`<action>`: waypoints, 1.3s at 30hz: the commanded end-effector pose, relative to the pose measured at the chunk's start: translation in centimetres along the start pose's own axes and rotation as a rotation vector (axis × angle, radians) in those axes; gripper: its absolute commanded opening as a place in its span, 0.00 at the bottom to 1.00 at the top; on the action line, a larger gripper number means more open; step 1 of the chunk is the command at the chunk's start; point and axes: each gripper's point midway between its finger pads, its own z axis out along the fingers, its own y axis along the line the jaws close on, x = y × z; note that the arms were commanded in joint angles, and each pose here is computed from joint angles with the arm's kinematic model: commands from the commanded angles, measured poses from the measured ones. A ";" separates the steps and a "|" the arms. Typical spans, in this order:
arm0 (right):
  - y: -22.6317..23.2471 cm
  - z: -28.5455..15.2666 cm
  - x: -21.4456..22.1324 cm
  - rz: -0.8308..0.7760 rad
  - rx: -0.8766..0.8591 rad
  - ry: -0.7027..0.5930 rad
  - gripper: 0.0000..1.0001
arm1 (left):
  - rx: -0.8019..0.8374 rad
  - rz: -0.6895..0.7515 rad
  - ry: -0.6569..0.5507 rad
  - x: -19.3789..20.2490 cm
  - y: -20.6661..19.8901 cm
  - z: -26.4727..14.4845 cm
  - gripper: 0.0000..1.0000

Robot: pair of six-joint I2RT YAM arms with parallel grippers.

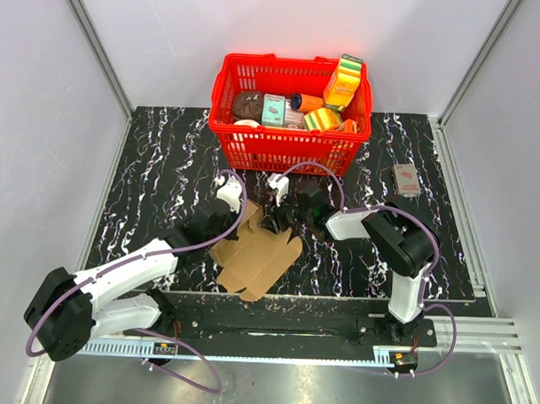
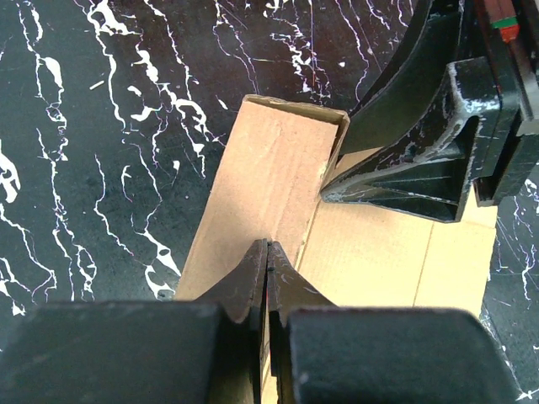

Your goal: Fold the paper box

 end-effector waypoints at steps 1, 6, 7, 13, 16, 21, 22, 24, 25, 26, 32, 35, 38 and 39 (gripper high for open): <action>0.1 0.8 -2.8 -0.039 -0.040 -0.068 0.45 | 0.009 0.000 -0.032 -0.7 -0.1 0.0 0.00; 0.3 1.1 -3.2 -0.045 -0.059 -0.074 0.45 | 0.024 -0.009 -0.045 -1.2 -0.4 -0.1 0.00; 0.2 1.3 -3.2 -0.044 -0.060 -0.072 0.45 | 0.029 -0.009 -0.045 -1.2 -0.5 -0.1 0.00; 0.5 1.9 -3.3 -0.050 -0.096 -0.078 0.45 | 0.035 -0.013 -0.039 -1.0 -0.6 0.1 0.00; 0.5 2.3 -3.1 -0.051 -0.113 -0.076 0.44 | 0.040 -0.011 -0.038 -1.0 -0.7 0.2 0.00; 0.5 2.5 -3.3 -0.054 -0.129 -0.081 0.40 | 0.038 -0.008 -0.029 -0.7 -0.6 0.4 0.00; 0.6 2.6 -3.2 -0.053 -0.135 -0.080 0.38 | 0.038 -0.007 -0.024 -0.6 -0.6 0.4 0.00; 0.6 2.7 -3.3 -0.057 -0.138 -0.084 0.35 | 0.037 -0.008 -0.024 -0.6 -0.6 0.5 0.00; 0.7 2.8 -3.3 -0.032 -0.144 -0.083 0.34 | 0.038 -0.008 -0.022 -0.5 -0.6 0.5 0.00; 0.7 2.9 -3.4 -0.031 -0.146 -0.087 0.32 | 0.037 -0.008 -0.024 -0.5 -0.5 0.5 0.00; 0.7 3.1 -3.4 -0.025 -0.156 -0.090 0.18 | 0.036 -0.011 -0.019 -0.3 -0.4 0.6 0.00; 0.8 3.2 -3.5 -0.027 -0.161 -0.099 0.22 | 0.036 -0.012 -0.018 -0.3 -0.4 0.7 0.00; 0.8 3.2 -3.5 -0.028 -0.162 -0.104 0.33 | 0.037 -0.011 -0.015 -0.2 -0.4 0.7 0.00; 0.7 3.2 -3.5 -0.028 -0.162 -0.107 0.34 | 0.036 -0.012 -0.014 -0.2 -0.3 0.7 0.00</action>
